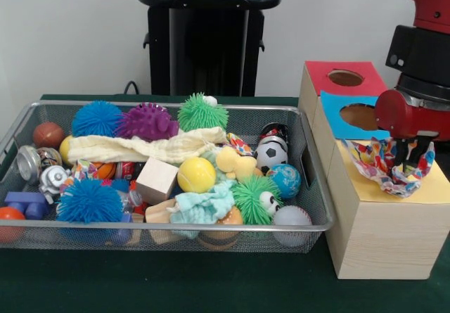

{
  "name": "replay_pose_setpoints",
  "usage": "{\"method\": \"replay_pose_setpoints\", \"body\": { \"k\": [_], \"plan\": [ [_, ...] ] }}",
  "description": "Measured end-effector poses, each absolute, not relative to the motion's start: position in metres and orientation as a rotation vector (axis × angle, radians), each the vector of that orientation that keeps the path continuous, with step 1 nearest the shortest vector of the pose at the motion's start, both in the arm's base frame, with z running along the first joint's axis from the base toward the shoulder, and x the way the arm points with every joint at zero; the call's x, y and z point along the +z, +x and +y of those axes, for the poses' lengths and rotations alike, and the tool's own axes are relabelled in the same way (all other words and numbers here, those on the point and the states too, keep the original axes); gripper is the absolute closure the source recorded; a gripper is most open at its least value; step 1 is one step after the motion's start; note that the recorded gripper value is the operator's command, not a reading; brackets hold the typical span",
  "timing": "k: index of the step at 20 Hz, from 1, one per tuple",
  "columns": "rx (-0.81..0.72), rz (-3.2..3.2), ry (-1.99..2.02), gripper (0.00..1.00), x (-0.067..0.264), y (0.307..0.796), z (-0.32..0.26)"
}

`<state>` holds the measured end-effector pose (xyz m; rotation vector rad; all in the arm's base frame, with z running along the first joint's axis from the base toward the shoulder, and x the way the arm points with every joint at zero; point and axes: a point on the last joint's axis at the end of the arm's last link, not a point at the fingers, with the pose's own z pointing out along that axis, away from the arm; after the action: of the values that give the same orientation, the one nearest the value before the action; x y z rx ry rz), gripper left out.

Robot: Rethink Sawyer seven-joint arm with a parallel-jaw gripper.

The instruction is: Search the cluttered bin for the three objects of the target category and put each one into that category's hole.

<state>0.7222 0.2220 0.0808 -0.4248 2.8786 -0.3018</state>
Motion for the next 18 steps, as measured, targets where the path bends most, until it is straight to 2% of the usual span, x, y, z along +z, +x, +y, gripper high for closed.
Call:
{"method": "replay_pose_setpoints", "body": {
  "k": [18],
  "plan": [
    [-0.297,2.89,-0.414,1.0,0.0805,0.717,0.2198]
  ]
}}
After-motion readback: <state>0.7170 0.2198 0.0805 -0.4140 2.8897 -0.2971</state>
